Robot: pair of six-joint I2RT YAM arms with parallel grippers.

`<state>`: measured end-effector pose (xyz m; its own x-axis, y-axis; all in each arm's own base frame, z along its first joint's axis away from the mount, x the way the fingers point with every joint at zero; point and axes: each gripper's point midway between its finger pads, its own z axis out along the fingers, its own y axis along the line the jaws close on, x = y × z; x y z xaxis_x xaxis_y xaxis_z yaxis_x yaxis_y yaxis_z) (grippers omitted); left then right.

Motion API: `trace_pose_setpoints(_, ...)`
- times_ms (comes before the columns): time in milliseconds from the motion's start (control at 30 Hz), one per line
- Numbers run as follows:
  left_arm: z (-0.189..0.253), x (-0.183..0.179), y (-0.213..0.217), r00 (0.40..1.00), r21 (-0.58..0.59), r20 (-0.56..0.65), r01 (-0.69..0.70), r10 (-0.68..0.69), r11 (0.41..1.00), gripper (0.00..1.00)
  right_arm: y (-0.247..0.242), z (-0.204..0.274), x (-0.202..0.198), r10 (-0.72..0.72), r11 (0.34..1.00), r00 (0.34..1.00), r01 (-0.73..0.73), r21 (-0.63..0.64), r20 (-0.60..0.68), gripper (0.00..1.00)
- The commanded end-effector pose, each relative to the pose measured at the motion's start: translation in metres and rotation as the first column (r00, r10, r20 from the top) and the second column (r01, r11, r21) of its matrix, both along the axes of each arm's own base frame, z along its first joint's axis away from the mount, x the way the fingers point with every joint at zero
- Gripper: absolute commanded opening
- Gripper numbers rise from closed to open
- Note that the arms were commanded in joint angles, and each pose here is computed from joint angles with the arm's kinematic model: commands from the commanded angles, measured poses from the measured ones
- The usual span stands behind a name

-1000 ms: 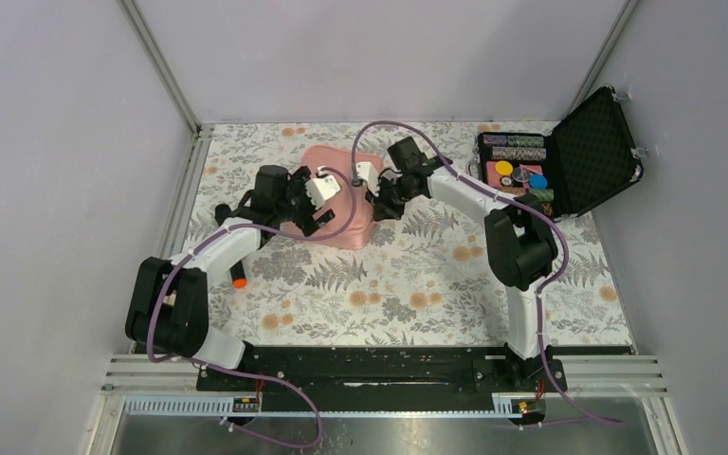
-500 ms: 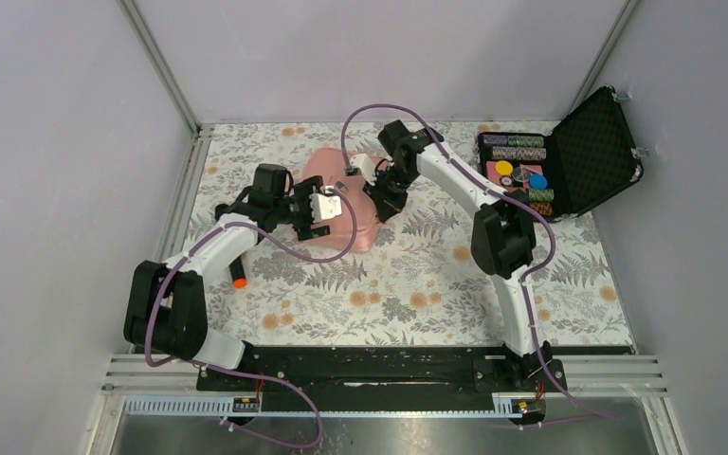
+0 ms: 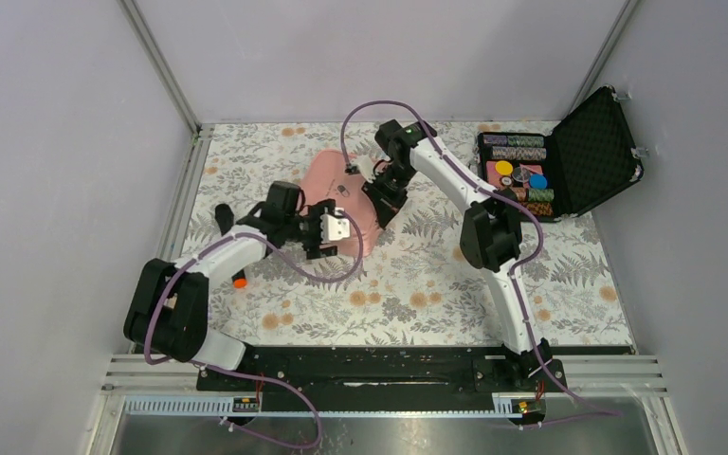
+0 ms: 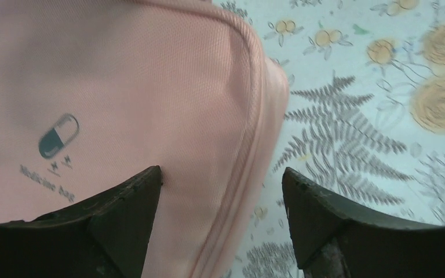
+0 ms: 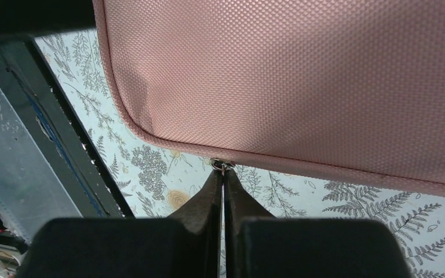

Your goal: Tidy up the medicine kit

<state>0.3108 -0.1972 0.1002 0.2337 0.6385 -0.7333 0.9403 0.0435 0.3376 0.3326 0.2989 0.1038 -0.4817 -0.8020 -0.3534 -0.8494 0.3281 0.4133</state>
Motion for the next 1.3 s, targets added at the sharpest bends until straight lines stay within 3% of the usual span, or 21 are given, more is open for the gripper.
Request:
trace_pose_setpoints(0, 0.006, 0.036, -0.028, 0.962, -0.076, 0.253, -0.09, 0.106, 0.993, 0.71, 0.001, 0.02, -0.016, -0.043, 0.999, 0.995, 0.044, 0.019, -0.085, 0.0)
trace_pose_setpoints(133, 0.014, 0.055, -0.044, 0.879, -0.105, 0.444, -0.143, 0.175, 0.984, 0.45, 0.003, 0.022, -0.013, -0.057, 0.998, 0.995, 0.059, 0.015, -0.078, 0.0)
trace_pose_setpoints(233, 0.014, 0.069, -0.05, 0.86, -0.113, 0.427, -0.257, 0.28, 0.96, 0.0, -0.001, 0.022, -0.017, -0.055, 0.998, 0.995, 0.055, -0.002, -0.084, 0.0)
trace_pose_setpoints(400, 0.021, 0.084, -0.05, 0.817, -0.182, 0.376, -0.398, 0.438, 0.899, 0.0, 0.001, 0.024, -0.045, -0.058, 0.998, 0.978, 0.064, 0.025, -0.199, 0.0)
trace_pose_setpoints(600, 0.019, 0.087, -0.058, 0.772, -0.183, 0.417, -0.446, 0.48, 0.876, 0.0, 0.021, 0.034, -0.078, -0.043, 0.988, 0.935, 0.091, 0.123, -0.352, 0.0)
trace_pose_setpoints(833, 0.028, 0.095, -0.07, 0.727, -0.242, 0.392, -0.509, 0.563, 0.826, 0.0, 0.048, 0.036, -0.089, -0.103, 0.965, 0.902, 0.193, 0.178, -0.418, 0.0)
trace_pose_setpoints(1067, 0.026, 0.067, -0.096, 0.79, -0.254, 0.345, -0.442, 0.507, 0.861, 0.0, 0.085, 0.04, -0.043, -0.311, 0.846, 0.881, 0.427, 0.319, -0.357, 0.0)
trace_pose_setpoints(1200, 0.025, 0.054, -0.094, 0.812, -0.204, 0.343, -0.426, 0.472, 0.881, 0.0, 0.079, 0.037, -0.019, -0.416, 0.82, 0.875, 0.479, 0.314, -0.247, 0.0)
trace_pose_setpoints(1267, 0.032, 0.052, -0.085, 0.808, -0.185, 0.341, -0.443, 0.48, 0.877, 0.1, 0.065, 0.031, -0.005, -0.476, 0.807, 0.856, 0.516, 0.287, -0.202, 0.0)
